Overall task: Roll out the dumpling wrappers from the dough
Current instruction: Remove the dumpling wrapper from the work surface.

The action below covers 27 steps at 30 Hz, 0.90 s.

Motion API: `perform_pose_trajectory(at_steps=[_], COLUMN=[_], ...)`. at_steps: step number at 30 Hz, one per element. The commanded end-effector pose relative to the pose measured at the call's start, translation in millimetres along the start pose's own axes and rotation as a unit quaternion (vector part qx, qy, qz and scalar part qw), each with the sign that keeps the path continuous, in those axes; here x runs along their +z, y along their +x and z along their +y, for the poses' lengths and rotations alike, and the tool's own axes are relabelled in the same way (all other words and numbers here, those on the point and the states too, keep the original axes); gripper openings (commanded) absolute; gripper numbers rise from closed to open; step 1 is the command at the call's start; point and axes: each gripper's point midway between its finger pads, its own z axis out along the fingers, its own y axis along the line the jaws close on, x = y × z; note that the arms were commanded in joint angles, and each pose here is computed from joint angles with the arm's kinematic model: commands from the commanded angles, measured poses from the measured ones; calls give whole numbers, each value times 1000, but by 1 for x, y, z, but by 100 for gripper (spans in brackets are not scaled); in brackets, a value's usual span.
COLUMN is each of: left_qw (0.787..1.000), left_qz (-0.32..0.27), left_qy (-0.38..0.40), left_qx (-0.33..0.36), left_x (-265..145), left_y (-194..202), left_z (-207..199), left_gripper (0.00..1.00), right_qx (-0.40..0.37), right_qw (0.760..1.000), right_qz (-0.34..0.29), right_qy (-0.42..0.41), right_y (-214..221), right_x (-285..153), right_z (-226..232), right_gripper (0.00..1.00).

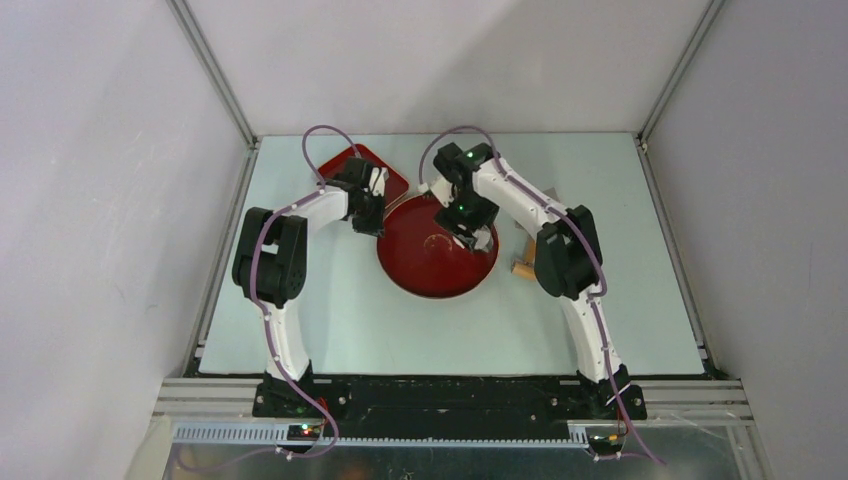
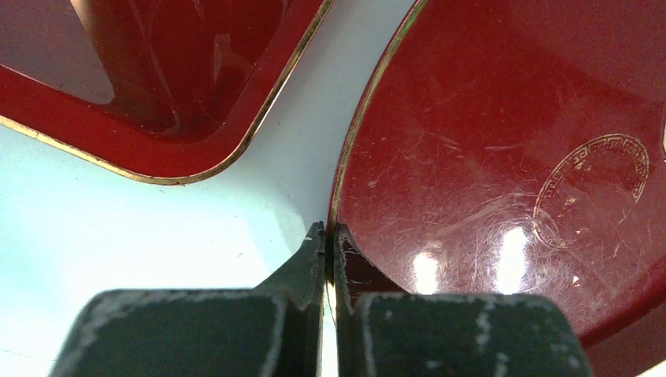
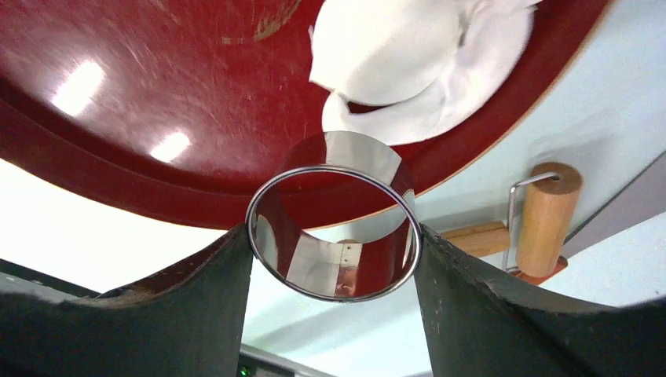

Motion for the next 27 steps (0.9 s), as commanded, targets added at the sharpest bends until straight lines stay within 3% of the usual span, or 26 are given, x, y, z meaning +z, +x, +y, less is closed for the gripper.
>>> perform_pose_trajectory(at_steps=[1, 9, 27], left_qw=[1000, 1000, 1000], left_qz=[-23, -22, -23], left_qy=[-3, -3, -3], left_qx=[15, 15, 16], left_x=[-15, -14, -15], left_y=[-10, -9, -10], left_z=[0, 0, 0], left_gripper=[0, 0, 0], right_qx=[53, 77, 95], right_qw=[994, 991, 990], right_qz=[-80, -39, 12], right_qy=[-46, -99, -100], right_y=[-24, -15, 6], right_x=[-33, -6, 27], right_z=[-2, 15, 6], right_gripper=[57, 57, 56])
